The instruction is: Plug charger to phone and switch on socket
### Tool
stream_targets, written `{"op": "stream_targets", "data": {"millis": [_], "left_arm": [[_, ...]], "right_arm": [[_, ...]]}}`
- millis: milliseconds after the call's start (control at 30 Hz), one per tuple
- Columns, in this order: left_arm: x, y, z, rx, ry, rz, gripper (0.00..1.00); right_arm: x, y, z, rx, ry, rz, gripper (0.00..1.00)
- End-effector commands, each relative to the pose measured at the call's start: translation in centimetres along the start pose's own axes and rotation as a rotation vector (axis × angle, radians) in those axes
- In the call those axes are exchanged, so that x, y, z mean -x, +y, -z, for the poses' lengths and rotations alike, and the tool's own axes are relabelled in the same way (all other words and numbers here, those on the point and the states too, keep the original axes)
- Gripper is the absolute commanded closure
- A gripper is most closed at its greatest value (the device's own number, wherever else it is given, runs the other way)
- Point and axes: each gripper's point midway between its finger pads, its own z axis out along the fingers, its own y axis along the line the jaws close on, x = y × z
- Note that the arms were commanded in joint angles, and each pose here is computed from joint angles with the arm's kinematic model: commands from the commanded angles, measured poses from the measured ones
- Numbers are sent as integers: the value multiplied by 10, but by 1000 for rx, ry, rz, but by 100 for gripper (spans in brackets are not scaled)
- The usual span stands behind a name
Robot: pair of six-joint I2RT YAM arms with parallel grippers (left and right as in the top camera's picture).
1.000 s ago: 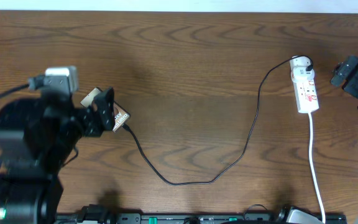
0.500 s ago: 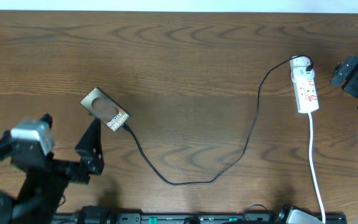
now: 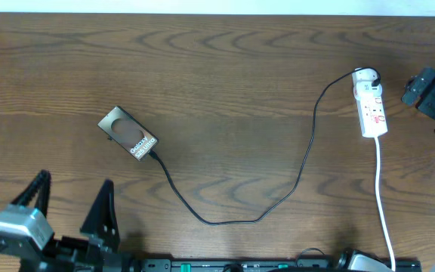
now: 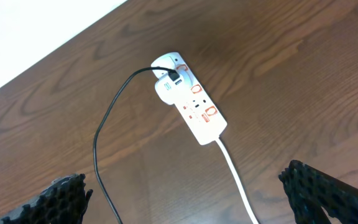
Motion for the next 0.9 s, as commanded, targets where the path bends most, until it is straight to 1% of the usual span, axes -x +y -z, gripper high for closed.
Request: {"op": "stream_targets", "data": {"millis": [0, 167, 367, 600, 700, 767, 867], "left_arm": [[-7, -3, 19, -10, -10, -16, 9], [-38, -1, 42, 1, 62, -4, 9], [-83, 3, 60, 25, 205, 19, 9], [-156, 11, 91, 73, 501, 61, 9], [-158, 21, 93, 129, 509, 47, 9], [-147, 26, 88, 155, 457, 33, 9], [-130, 25, 80, 151, 383, 23, 9]], "right_arm": [[-1, 1, 1, -3, -3, -4, 1], [-1, 1, 1, -3, -3, -4, 1], [-1, 1, 1, -3, -3, -4, 1], [-1, 1, 1, -3, -3, -4, 1], [-1, 1, 1, -3, -3, -4, 1], [-1, 1, 1, -3, -3, -4, 1], [-1, 1, 1, -3, -3, -4, 1]]}}
